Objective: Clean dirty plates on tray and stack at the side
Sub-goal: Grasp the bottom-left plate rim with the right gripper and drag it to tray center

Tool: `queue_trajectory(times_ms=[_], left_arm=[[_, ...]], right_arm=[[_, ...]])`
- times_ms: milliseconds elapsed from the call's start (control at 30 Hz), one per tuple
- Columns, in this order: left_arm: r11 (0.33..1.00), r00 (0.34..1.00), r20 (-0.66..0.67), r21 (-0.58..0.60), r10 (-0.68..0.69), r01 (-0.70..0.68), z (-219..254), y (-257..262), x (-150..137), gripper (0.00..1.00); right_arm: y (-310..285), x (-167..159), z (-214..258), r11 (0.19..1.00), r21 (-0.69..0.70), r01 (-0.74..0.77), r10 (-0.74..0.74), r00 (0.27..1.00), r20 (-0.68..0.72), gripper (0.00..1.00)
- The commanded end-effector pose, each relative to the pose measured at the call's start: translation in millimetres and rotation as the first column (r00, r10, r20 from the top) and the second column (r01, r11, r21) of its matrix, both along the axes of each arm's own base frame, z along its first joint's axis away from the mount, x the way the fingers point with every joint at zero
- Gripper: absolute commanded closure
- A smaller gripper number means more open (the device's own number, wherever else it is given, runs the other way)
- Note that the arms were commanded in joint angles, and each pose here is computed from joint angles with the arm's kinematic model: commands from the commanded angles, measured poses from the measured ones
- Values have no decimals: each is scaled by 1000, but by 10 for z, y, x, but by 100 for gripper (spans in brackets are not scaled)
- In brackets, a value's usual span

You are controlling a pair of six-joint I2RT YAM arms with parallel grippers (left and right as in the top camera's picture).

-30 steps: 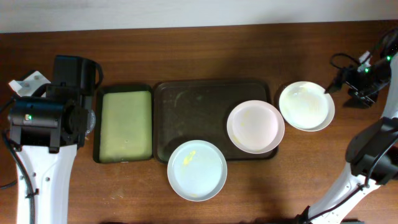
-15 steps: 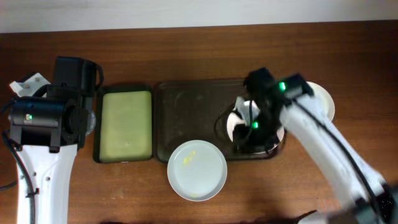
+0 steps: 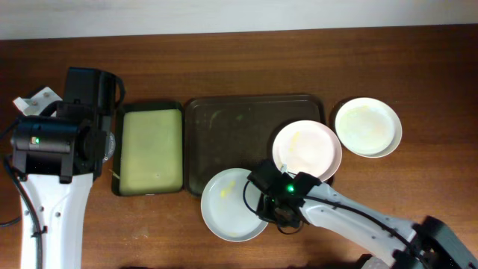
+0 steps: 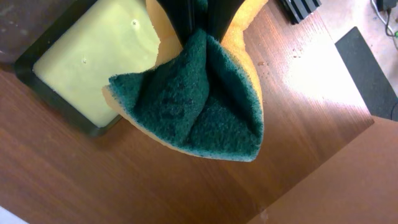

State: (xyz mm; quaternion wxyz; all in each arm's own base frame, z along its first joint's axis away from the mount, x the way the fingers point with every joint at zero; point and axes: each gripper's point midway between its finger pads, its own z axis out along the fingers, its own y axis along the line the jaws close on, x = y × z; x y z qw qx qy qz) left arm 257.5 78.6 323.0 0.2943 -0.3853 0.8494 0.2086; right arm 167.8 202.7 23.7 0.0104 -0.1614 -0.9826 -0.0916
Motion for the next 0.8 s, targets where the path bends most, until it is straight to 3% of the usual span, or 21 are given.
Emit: queue_trajectory(times_ms=[0,100,233,333,433,533,600,767], left_arm=[[1000,1000,16,4,2,-2,41,6,-17,100],[1000,1000,17,4,2,-2,42,5,-15,100],[1000,1000,17,4,2,-2,42,5,-15,100],[1000,1000,17,4,1,-1,42,5,-15,100],[1000,1000,16,-14,-5,5,24,-22,-9,100],[1000,1000,19,-14,-5,5,27,-22,-3,100],[1000,1000,19,-14,-5,5,27,-22,-3,100],[1000,1000,26,-15,-5,5,32,-24,11,100]], right_arm=[[90,-59,-99,1000,25,17,-16,999,-52,96],[69,-71,-115,1000,13,16,-16,998,-57,92],[79,57,-102,1000,19,0,0,1000,-3,96],[27,715,160,990,92,-103,87,983,164,96],[-339,1349,667,991,107,-83,53,964,261,96],[-364,1740,949,984,106,-146,91,910,405,96],[-356,1881,867,987,69,-142,98,895,436,96],[-70,2180,360,956,13,-295,253,841,478,96]])
